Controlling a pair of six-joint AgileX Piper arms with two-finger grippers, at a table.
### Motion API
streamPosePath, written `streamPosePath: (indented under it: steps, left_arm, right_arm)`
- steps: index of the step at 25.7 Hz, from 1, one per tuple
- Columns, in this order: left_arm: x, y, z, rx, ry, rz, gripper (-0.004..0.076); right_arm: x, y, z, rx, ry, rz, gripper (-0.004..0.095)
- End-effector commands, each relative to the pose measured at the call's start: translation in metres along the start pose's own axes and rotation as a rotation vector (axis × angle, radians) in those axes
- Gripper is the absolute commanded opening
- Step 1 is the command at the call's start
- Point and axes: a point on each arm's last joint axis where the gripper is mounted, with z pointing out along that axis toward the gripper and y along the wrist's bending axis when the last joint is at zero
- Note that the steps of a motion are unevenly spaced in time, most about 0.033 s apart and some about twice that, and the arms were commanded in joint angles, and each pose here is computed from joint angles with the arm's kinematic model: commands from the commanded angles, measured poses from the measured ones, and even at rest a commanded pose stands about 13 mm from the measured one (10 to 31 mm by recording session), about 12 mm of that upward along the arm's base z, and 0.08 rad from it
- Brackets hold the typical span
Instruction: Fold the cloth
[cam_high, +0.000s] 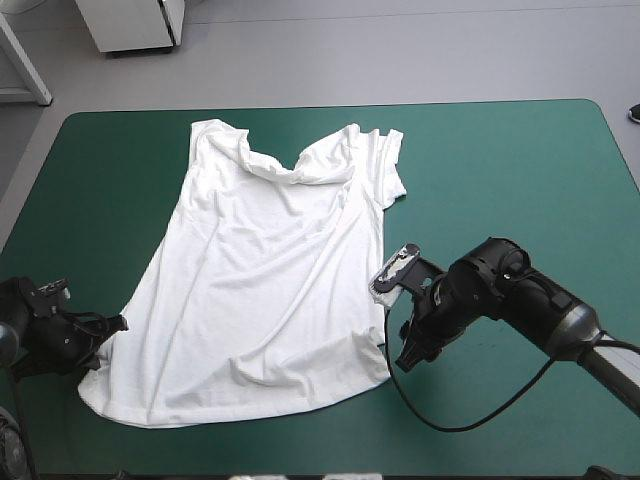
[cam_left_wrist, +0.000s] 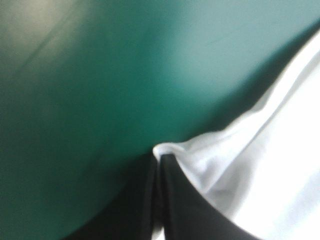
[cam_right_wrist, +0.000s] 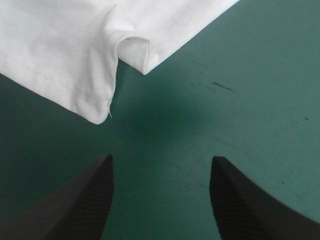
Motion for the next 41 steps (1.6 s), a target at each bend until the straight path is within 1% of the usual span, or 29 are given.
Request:
streamPosePath:
  steps: [1,3,5,8,13,19,20,23,25,29,31,33,36,39,41]
  left_arm:
    - [0.004,-0.011,-0.014,0.051,-0.069,-0.018,-0.0009]
    - [0.006,-0.013,-0.022,0.068,-0.121,-0.024,-0.0009]
    - [0.008,-0.015,-0.029,0.079,-0.154,-0.020,-0.0009]
    - [0.014,-0.023,-0.036,0.076,-0.174,0.036,-0.0009]
    - [0.017,-0.030,-0.036,0.083,-0.155,0.070,-0.0009]
    - [0.017,-0.031,-0.036,0.089,-0.156,0.070,-0.0009]
    - [0.017,-0.031,-0.036,0.090,-0.156,0.065,-0.0009]
    - [0.019,-0.031,-0.040,0.093,-0.184,0.064,-0.0009]
    - [0.021,-0.032,-0.044,0.098,-0.203,0.067,-0.0009]
    - [0.028,-0.036,-0.050,0.097,-0.211,0.106,-0.0009]
    - [0.033,-0.039,-0.054,0.093,-0.213,0.141,-0.0009]
    - [0.040,-0.043,-0.060,0.102,-0.226,0.171,-0.0009]
    - [0.052,-0.048,-0.078,0.114,-0.262,0.217,-0.0009]
    - [0.063,-0.049,-0.109,0.108,-0.353,0.275,-0.0009]
    - [0.070,-0.051,-0.142,0.131,-0.465,0.304,-0.0009]
  right_arm:
    - [-0.009,0.006,-0.009,-0.028,-0.118,-0.024,0.0551]
    - [-0.013,0.019,0.002,-0.076,-0.080,-0.088,0.0555]
    - [-0.019,0.033,0.020,-0.108,-0.020,-0.146,0.0595]
    - [-0.026,0.044,0.043,-0.126,0.025,-0.188,0.0618]
    - [-0.032,0.045,0.056,-0.123,0.019,-0.203,0.0615]
    - [-0.031,0.046,0.072,-0.145,0.098,-0.192,0.0556]
    - [-0.030,0.046,0.076,-0.148,0.116,-0.189,0.0536]
    - [-0.030,0.047,0.087,-0.171,0.164,-0.179,0.0396]
    - [-0.030,0.048,0.091,-0.180,0.172,-0.183,0.0271]
    - [-0.030,0.049,0.093,-0.196,0.176,-0.172,-0.0011]
    - [-0.031,0.049,0.090,-0.200,0.184,-0.175,-0.0014]
    - [-0.034,0.048,0.082,-0.190,0.194,-0.193,-0.0015]
    - [-0.043,0.041,0.054,-0.123,0.179,-0.221,-0.0015]
    - [-0.052,0.032,0.008,-0.003,0.095,-0.202,-0.0017]
    - [-0.055,0.025,-0.030,0.086,0.007,-0.188,-0.0017]
